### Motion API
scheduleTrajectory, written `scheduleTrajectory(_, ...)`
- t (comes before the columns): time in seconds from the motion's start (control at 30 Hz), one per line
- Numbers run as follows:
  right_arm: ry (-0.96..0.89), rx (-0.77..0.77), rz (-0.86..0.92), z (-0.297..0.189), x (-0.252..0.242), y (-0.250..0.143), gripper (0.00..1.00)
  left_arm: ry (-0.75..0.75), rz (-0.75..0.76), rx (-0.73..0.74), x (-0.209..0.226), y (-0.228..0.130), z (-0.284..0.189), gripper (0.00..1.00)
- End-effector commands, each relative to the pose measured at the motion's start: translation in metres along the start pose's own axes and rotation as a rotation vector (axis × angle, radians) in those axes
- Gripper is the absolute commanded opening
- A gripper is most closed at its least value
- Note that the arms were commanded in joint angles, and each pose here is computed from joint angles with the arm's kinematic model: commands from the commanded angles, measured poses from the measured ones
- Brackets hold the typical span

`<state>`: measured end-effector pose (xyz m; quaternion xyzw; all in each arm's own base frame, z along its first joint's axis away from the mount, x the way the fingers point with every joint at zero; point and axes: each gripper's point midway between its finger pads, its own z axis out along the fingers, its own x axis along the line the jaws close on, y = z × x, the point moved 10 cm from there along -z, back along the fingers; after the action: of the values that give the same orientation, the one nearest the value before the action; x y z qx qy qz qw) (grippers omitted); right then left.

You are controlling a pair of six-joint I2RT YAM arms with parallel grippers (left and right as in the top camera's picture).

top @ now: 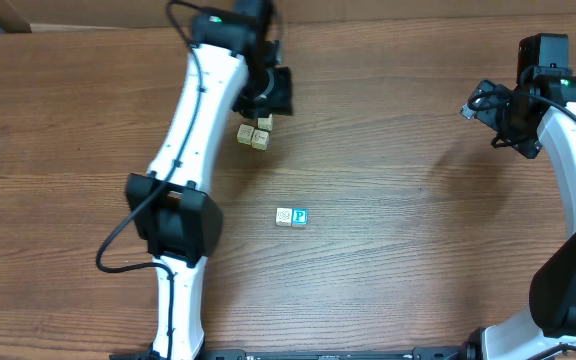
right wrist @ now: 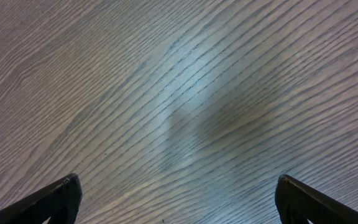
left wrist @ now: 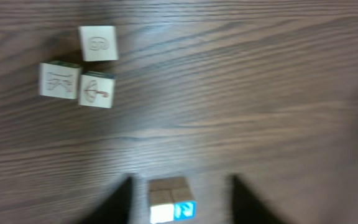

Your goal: Flip 5 blocks

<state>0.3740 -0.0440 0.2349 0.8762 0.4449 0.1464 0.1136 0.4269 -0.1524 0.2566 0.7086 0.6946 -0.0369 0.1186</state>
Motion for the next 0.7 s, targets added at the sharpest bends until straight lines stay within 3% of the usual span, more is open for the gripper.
scheduleTrajectory(0.0, 0.014, -0.027, -0.005, -0.009, 0.001, 0.004, 1.00, 0.258, -0.056, -0.076, 0.000, 0.001, 0.009, 0.68)
scheduleTrajectory(0.03, 0.014, -0.028, -0.005, -0.009, 0.001, 0.004, 1.00, 0.290, -0.077, -0.089, 0.000, 0.000, 0.009, 0.74)
scheduleTrajectory(0.1, 0.014, -0.028, -0.005, -0.009, 0.001, 0.004, 1.00, 0.296, -0.092, -0.092, 0.000, 0.000, 0.011, 0.75)
scheduleTrajectory(0.17, 0.014, -0.027, -0.005, -0.009, 0.001, 0.004, 1.00, 0.298, -0.085, -0.081, 0.001, 0.000, 0.014, 0.49)
scheduleTrajectory(0.23, 0.014, -0.028, -0.005, -0.009, 0.001, 0.004, 1.00, 0.306, -0.081, -0.065, 0.006, 0.000, 0.017, 0.42)
scheduleTrajectory(0.37, 0.014, -0.028, -0.005, -0.009, 0.001, 0.004, 1.00, 0.302, -0.026, -0.032, 0.018, 0.002, 0.026, 0.51)
scheduleTrajectory(0.5, 0.014, -0.027, -0.005, -0.009, 0.001, 0.004, 1.00, 0.211, 0.056, 0.000, 0.023, 0.005, 0.042, 0.51)
scheduleTrajectory(0.67, 0.014, -0.028, -0.005, -0.009, 0.001, 0.004, 1.00, 0.227, 0.062, -0.007, 0.030, 0.006, 0.067, 0.52)
